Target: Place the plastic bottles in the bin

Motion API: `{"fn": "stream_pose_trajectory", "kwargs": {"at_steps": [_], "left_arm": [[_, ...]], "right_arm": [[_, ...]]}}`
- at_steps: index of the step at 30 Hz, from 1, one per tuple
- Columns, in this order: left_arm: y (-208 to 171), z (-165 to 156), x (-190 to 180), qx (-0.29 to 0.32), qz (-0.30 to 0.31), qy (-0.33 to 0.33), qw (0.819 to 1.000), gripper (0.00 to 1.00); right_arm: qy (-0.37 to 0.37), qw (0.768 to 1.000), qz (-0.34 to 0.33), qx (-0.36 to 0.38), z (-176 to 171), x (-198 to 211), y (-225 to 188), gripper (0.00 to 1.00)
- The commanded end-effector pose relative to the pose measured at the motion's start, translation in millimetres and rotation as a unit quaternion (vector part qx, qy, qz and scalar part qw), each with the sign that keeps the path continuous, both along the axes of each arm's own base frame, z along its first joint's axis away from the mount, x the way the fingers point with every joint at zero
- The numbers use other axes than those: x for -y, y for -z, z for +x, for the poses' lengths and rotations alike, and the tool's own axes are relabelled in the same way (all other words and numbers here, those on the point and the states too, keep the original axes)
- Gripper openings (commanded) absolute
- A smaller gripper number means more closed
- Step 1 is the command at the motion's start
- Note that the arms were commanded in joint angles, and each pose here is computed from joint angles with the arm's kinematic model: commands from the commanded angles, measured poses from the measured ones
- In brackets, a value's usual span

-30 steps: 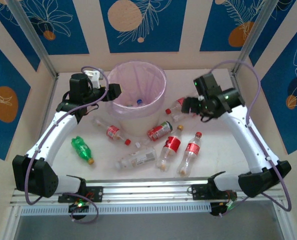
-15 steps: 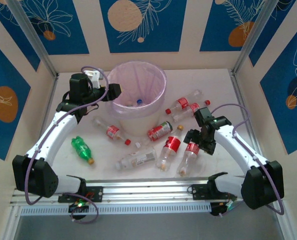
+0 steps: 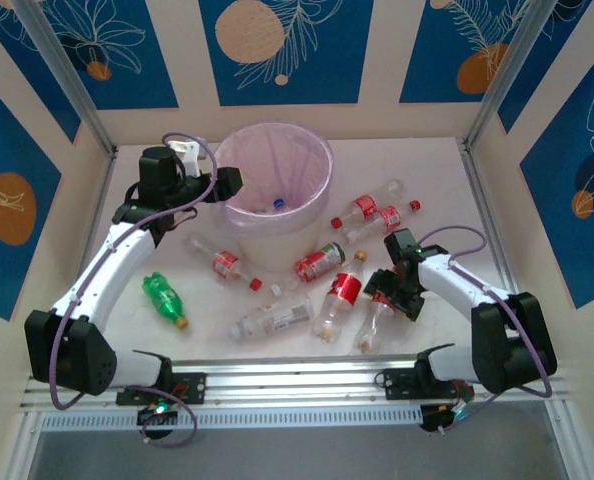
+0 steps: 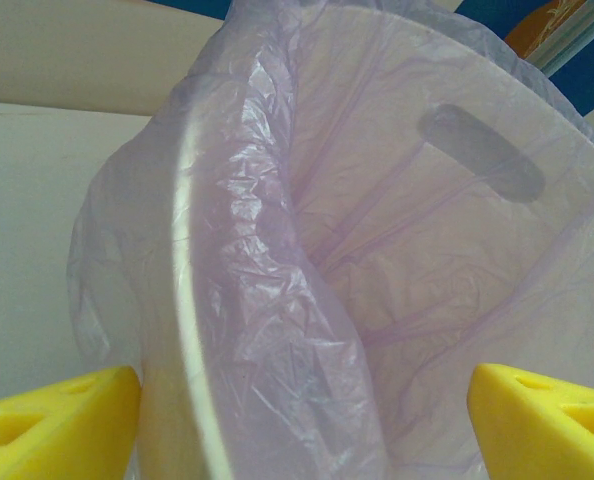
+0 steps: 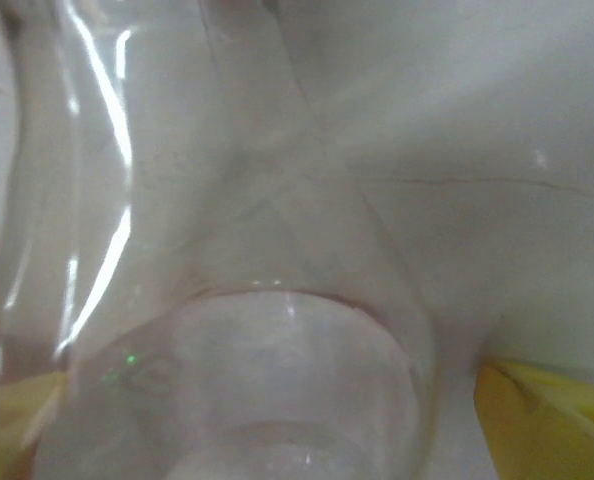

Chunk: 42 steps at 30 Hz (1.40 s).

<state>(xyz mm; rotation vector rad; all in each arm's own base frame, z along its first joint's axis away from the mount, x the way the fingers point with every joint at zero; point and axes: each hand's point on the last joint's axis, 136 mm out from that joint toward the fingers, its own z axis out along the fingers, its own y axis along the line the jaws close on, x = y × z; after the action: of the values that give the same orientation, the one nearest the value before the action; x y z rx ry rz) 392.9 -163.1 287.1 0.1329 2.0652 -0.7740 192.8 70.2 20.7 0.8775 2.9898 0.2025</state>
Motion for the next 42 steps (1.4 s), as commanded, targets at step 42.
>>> {"fn": "stream_pose_trajectory", "kwargs": {"at_steps": [42], "left_arm": [[58.1,-14.4,-0.2,-0.074,0.063,0.017,0.995,0.84]], "right_arm": [[-0.069,0.905,0.046,0.418,104.2,-14.7,-300.9,0.53]]}}
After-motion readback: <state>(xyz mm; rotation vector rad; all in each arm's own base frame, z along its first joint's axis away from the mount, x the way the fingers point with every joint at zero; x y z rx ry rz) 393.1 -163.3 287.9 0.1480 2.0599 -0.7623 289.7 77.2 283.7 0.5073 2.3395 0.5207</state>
